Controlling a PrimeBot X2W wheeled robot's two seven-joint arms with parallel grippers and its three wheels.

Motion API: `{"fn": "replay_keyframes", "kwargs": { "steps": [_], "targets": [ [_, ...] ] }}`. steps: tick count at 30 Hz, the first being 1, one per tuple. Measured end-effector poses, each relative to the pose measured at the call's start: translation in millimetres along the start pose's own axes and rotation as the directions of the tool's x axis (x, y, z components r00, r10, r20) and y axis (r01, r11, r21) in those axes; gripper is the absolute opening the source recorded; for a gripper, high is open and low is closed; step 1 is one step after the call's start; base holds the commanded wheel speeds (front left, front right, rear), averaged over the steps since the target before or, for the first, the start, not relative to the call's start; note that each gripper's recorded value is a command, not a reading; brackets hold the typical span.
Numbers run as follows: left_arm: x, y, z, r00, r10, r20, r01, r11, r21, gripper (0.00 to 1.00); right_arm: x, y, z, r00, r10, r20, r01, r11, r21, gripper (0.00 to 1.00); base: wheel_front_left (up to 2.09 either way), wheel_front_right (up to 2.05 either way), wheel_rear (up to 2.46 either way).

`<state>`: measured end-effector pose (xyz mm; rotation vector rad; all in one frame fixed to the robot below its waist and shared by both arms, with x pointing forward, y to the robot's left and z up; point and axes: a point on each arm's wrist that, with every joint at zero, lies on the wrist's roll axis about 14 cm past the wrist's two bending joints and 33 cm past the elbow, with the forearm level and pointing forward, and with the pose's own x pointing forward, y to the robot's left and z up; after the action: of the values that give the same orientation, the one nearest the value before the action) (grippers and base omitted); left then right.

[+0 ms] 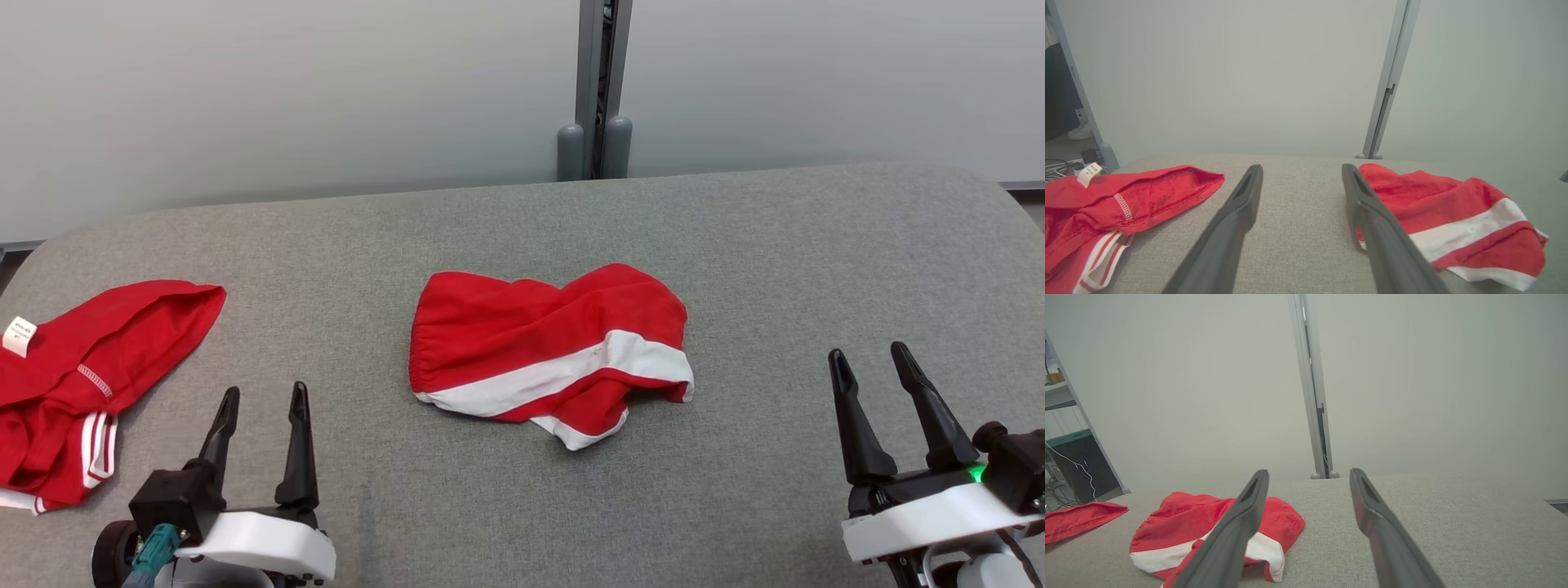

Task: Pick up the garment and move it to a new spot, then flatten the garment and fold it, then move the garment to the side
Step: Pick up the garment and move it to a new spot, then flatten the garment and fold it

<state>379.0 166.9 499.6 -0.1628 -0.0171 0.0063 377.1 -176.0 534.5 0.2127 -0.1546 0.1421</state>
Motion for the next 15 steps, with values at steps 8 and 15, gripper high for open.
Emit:
{"fn": "replay_keyframes", "kwargs": {
  "steps": [8, 15],
  "targets": [
    [1.6, -4.9, -3.4, 1.000, -0.017, -0.004, 0.017, 1.000, 0.001, 1.00, -0.3, -0.7, -1.0, 1.000, 0.000, -0.004, 0.000, 1.000, -0.004, 1.00, 0.00, 0.00, 0.00],
    [1.3, -8.1, -5.3, 1.000, -0.026, -0.008, 0.026, 1.000, -0.007, 1.00, -3.1, -1.1, -0.5, 1.000, 0.001, -0.006, -0.001, 1.000, -0.008, 1.00, 0.00, 0.00, 0.00]
  ]
}}
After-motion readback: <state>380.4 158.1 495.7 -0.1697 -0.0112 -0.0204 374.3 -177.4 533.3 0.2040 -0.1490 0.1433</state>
